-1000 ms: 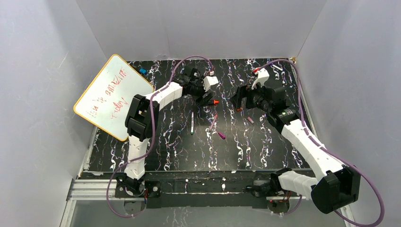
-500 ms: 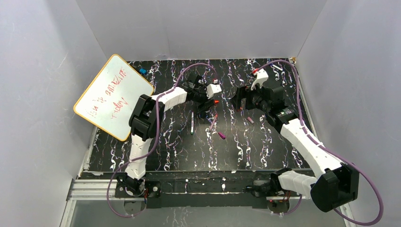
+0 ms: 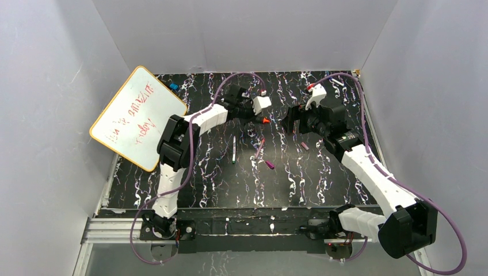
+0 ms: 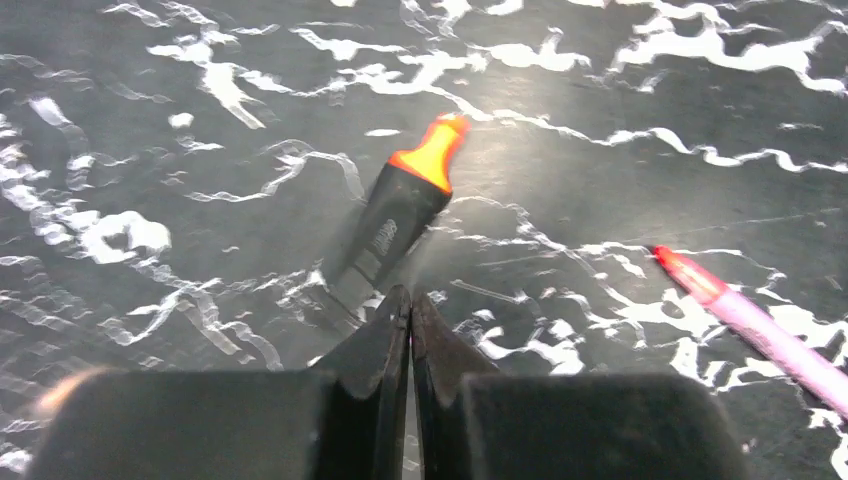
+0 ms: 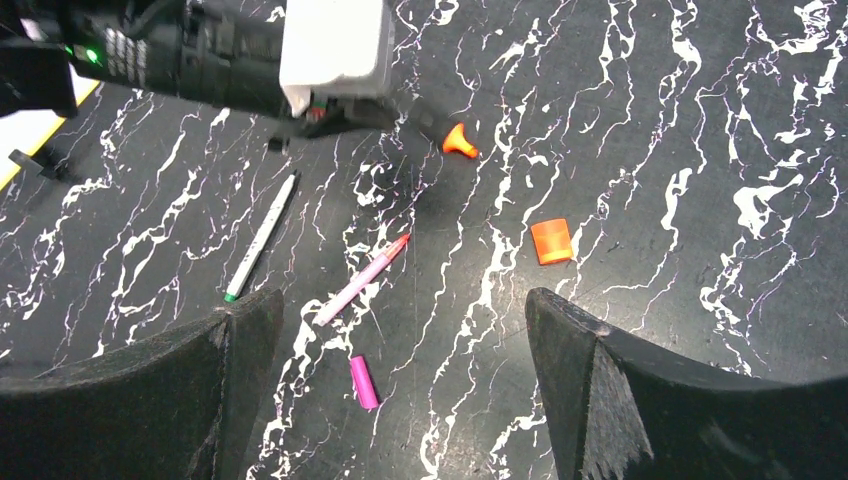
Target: Insert the pens into the pen caps
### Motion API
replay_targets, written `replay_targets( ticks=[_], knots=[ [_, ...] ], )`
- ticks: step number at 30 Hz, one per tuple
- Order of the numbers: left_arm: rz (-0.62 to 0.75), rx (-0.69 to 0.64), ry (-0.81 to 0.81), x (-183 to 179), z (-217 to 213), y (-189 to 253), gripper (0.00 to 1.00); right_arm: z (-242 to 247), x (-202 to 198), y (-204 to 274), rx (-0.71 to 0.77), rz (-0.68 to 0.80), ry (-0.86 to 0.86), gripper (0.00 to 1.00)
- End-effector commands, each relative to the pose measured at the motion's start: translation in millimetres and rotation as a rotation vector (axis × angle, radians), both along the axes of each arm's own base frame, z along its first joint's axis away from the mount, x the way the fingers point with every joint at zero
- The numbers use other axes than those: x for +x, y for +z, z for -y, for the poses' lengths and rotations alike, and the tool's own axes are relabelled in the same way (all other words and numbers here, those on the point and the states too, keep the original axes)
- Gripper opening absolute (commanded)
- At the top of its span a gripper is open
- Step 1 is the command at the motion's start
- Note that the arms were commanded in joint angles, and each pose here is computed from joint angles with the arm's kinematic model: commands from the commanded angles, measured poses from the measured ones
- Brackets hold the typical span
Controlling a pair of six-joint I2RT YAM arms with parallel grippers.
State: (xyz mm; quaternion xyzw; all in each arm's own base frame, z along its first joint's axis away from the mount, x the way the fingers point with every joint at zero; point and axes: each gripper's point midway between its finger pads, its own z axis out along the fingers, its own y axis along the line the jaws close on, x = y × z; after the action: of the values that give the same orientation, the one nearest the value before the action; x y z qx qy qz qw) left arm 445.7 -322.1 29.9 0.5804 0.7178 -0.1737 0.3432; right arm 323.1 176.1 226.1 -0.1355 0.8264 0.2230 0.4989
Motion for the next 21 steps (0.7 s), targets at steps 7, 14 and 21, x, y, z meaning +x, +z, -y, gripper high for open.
replay_targets(
  ticks=[7, 14, 21],
  knots=[
    [-0.17, 0.027, 0.073, -23.8, -8.0, -20.3, 0.0, 9.2, 6.5, 6.9, 0.032, 0.023, -0.081, 0.99],
    [-0.152, 0.021, 0.19, -11.8, -16.4, -18.3, 0.08, 6.1, 12.6, 6.1, 0.08, 0.006, -0.112, 0.99],
    [-0.131, -0.321, 0.624, 44.6, -67.2, 52.0, 0.25, -0.2, 70.5, -2.0, 0.127, 0.011, -0.244, 0.99]
  ],
)
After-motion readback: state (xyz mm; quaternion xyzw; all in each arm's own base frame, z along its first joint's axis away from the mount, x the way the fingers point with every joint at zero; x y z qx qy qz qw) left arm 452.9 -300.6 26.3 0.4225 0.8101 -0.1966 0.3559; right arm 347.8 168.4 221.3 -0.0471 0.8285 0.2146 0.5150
